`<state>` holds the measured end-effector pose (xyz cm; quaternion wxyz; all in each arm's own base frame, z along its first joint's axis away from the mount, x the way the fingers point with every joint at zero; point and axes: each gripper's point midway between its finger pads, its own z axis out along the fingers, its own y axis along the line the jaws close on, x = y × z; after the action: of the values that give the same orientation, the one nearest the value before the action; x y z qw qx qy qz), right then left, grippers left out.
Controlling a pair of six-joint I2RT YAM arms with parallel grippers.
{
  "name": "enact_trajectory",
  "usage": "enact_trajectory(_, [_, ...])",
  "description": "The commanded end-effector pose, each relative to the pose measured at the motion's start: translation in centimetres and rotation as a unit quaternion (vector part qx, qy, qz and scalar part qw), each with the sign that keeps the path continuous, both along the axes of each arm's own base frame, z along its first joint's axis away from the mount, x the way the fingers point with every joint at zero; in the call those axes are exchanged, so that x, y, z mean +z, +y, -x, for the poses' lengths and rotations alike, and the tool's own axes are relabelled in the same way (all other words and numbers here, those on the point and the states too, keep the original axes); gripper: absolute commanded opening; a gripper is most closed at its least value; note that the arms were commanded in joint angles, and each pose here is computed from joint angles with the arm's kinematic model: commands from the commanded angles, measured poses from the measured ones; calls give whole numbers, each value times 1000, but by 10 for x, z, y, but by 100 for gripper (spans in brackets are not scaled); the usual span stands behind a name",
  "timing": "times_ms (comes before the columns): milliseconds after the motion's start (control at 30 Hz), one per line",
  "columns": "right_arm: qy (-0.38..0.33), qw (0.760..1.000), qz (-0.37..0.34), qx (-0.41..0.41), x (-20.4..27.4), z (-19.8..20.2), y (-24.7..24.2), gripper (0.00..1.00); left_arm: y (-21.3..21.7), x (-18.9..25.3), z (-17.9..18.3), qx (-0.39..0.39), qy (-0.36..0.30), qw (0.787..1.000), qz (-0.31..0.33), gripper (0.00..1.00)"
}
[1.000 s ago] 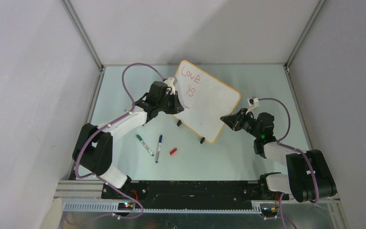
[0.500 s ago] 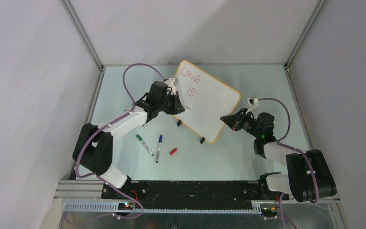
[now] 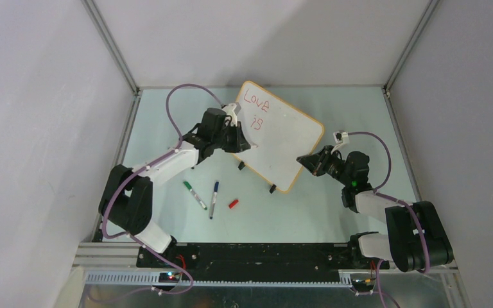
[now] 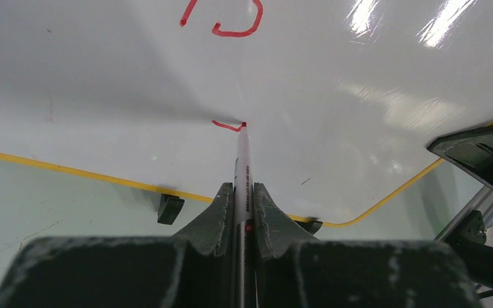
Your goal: Write a sentence on the whiteboard
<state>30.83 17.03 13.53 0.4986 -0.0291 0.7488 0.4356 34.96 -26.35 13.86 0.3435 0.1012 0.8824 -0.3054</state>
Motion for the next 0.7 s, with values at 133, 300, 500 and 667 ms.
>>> enact_trajectory(133, [-3, 999, 20, -37, -8, -10, -13, 0, -3, 21, -13, -2, -28, 1000, 13, 0])
enact_trajectory(300, [-2, 999, 20, -37, -9, -10, -13, 0, 4, 24, -20, 11, -29, 999, 19, 0])
enact_trajectory(500, [-1, 999, 20, -37, -10, -11, -13, 0, 8, 24, -26, 16, -24, 999, 25, 0])
enact_trajectory(667, [-2, 999, 21, -38, -10, -11, -14, 0, 8, 24, -25, 16, -20, 999, 28, 0])
